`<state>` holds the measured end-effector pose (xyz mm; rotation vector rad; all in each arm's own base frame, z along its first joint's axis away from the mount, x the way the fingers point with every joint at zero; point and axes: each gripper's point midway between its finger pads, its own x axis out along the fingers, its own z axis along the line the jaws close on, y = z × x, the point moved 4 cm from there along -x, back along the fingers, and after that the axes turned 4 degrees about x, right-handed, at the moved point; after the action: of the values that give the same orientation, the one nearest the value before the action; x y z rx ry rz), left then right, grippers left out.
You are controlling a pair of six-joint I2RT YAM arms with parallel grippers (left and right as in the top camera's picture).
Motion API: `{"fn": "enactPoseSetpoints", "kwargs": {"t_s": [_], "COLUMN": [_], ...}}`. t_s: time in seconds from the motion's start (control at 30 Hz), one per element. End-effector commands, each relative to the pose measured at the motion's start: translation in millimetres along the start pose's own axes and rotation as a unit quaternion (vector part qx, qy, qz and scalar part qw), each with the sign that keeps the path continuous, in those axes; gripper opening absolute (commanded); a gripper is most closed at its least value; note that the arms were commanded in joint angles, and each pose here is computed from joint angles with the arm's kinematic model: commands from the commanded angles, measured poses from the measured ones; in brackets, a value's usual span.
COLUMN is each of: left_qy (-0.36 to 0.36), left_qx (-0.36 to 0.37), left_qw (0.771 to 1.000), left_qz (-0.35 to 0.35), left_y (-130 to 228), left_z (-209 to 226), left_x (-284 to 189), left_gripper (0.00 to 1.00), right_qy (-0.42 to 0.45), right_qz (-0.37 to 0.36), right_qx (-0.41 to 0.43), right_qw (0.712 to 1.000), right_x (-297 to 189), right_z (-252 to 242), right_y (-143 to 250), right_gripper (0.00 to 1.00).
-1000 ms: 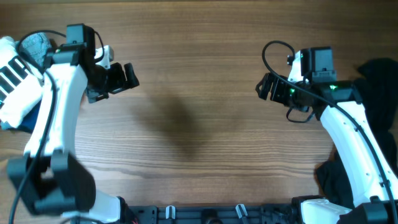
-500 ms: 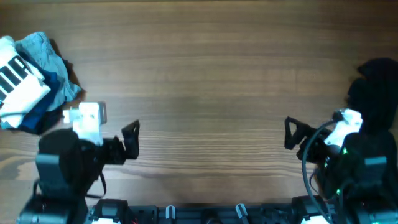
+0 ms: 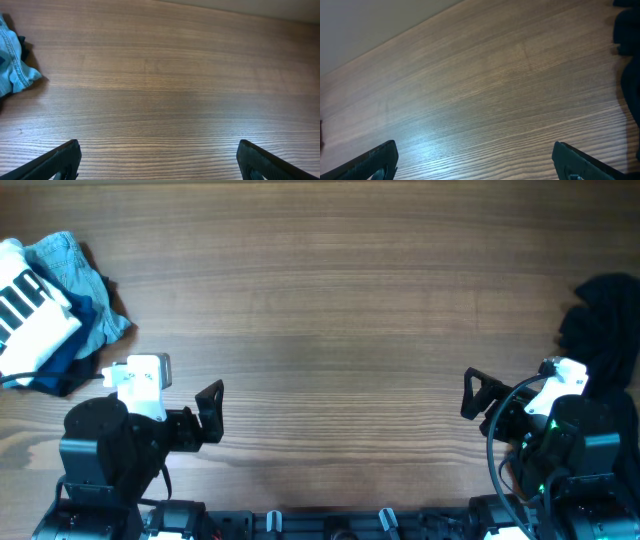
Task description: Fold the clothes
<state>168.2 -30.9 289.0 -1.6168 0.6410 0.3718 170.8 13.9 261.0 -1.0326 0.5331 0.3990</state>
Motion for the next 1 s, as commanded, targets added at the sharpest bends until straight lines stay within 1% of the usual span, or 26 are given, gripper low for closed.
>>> {"fn": "enactPoseSetpoints", "kwargs": {"t_s": [0.0,0.1,0.17,0.2,0.3,0.33,0.5,0.6,0.67,0.73,0.77,0.83,0.87,0.97], "left_qy": [-0.004,-0.004,-0.004,-0.004,-0.004,-0.004,-0.004,-0.004,-0.004,-0.004,-0.004,-0.004,-0.004,-0.004], "left_qx": [0.012,0.012,0.012,0.012,0.012,0.012,0.012,0.012,0.012,0.012,0.012,0.012,0.012,0.012], "left_qw": [1.0,1.0,1.0,1.0,1.0,1.0,1.0,1.0,1.0,1.0,1.0,1.0,1.0,1.0], "left_qz": [-0.001,-0.001,-0.001,-0.001,-0.001,-0.001,-0.001,-0.001,-0.001,-0.001,-0.001,-0.001,-0.001,-0.001], "left_y": [1,1,1,1,1,1,1,1,1,1,1,1,1,1], "left_z": [1,1,1,1,1,1,1,1,1,1,1,1,1,1], "left_x": [0,0,0,0,0,0,0,0,0,0,0,0,0,0], "left_gripper": [1.0,1.0,1.0,1.0,1.0,1.0,1.0,1.0,1.0,1.0,1.0,1.0,1.0,1.0], "right_qy": [0.013,0.012,0.03,0.024,-0.014,-0.037,-0.104,-0.161,-0.183,-0.186,-0.178,-0.166,-0.166,-0.18], "right_qz": [-0.002,-0.004,-0.024,-0.035,-0.103,-0.14,-0.228,-0.265,-0.275,-0.286,-0.275,-0.282,-0.281,-0.274], "right_qx": [0.006,0.006,-0.017,-0.033,-0.081,-0.091,-0.111,-0.187,-0.222,-0.222,-0.231,-0.261,-0.263,-0.229], "right_qw": [1.0,1.0,0.999,0.999,0.991,0.985,0.962,0.932,0.918,0.913,0.916,0.908,0.908,0.917], "right_x": [2,1,-3,-4,-5,-1,21,38,54,69,76,76,76,76], "right_z": [-4,-4,-11,-11,-8,-9,-13,3,5,1,-3,-4,-4,-3], "right_y": [0,1,-1,-1,-3,2,24,28,39,47,53,53,53,53], "right_gripper": [1.0,1.0,1.0,1.0,1.0,1.0,1.0,1.0,1.0,1.0,1.0,1.0,1.0,1.0]}}
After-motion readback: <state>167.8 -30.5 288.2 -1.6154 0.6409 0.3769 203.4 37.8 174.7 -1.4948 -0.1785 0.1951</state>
